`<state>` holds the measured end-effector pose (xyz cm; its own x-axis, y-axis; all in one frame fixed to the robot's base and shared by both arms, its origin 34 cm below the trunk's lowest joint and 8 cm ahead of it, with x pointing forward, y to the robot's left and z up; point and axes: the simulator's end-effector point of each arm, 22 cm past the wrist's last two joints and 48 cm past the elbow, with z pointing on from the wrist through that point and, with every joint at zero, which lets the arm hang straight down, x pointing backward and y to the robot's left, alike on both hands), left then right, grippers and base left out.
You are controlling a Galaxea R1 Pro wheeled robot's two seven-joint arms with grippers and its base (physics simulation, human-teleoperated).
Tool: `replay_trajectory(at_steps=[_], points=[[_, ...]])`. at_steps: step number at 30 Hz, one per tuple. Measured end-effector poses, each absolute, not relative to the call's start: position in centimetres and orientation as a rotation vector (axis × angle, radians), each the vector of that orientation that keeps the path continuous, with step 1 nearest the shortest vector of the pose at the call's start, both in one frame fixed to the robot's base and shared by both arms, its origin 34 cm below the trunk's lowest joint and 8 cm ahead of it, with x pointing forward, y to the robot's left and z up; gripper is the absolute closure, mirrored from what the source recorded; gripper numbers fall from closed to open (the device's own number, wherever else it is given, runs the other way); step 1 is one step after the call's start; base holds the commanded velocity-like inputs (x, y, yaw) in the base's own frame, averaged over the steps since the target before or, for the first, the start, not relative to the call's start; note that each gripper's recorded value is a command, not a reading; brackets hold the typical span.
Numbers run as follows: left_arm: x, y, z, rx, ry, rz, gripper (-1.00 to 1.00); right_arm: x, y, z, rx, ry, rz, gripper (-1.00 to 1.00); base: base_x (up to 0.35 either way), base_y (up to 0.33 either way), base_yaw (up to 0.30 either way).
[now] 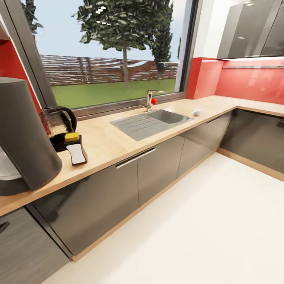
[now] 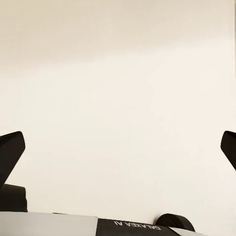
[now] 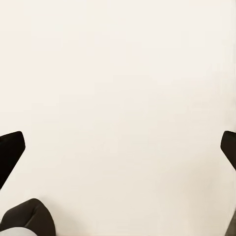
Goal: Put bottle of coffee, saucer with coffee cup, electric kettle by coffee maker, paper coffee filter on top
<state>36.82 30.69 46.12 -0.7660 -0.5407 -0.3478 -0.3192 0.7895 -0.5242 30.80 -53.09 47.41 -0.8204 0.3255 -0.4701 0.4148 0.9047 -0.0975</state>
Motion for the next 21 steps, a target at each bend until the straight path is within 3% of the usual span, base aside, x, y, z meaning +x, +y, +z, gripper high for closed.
replay_trajectory(at_steps=[8,21], points=[[36.79,30.66,46.12,-0.642,2.489,-0.609,-1.0,30.8,-53.09,47.42,0.537,2.614,-0.27,-1.0,0.074,-0.237,-0.1],[36.81,30.68,46.14,-0.642,2.488,-0.608,-1.0,30.79,-53.11,47.44,0.537,2.614,-0.271,-1.0,0.172,-0.278,-0.264]])
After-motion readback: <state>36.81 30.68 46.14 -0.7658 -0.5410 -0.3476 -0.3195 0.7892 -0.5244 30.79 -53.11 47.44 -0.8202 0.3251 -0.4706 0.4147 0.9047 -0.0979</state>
